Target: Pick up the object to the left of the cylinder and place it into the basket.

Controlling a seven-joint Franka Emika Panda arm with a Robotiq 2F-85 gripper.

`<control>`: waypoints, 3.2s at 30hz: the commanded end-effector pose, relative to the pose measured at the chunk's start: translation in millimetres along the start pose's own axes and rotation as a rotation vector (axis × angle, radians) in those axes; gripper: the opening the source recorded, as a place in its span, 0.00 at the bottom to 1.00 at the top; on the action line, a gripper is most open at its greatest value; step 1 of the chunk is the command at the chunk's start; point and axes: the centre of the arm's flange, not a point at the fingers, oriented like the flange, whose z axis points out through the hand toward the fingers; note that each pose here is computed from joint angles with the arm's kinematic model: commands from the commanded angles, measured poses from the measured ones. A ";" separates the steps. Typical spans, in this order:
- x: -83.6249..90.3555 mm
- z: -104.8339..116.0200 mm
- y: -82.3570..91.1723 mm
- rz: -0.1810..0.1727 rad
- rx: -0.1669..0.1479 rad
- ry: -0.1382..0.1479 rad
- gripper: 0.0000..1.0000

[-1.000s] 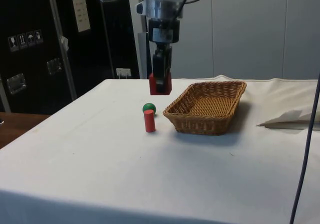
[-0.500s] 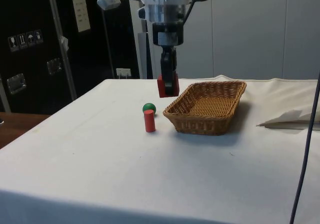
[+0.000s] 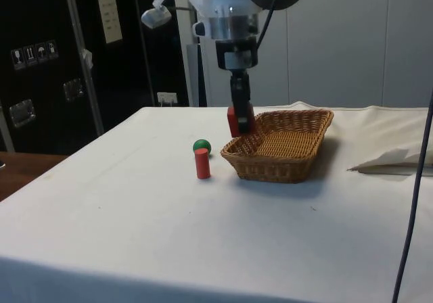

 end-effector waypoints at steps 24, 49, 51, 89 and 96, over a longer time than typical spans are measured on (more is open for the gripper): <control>-51.0 7.6 34.5 -0.050 0.012 -0.003 0.00; -74.5 42.5 73.5 -0.108 -0.047 0.051 0.00; -75.5 44.6 74.2 -0.111 -0.050 0.050 0.00; -84.9 82.7 91.1 -0.128 -0.125 0.026 1.00; -79.8 70.6 95.4 -0.124 -0.120 0.047 1.00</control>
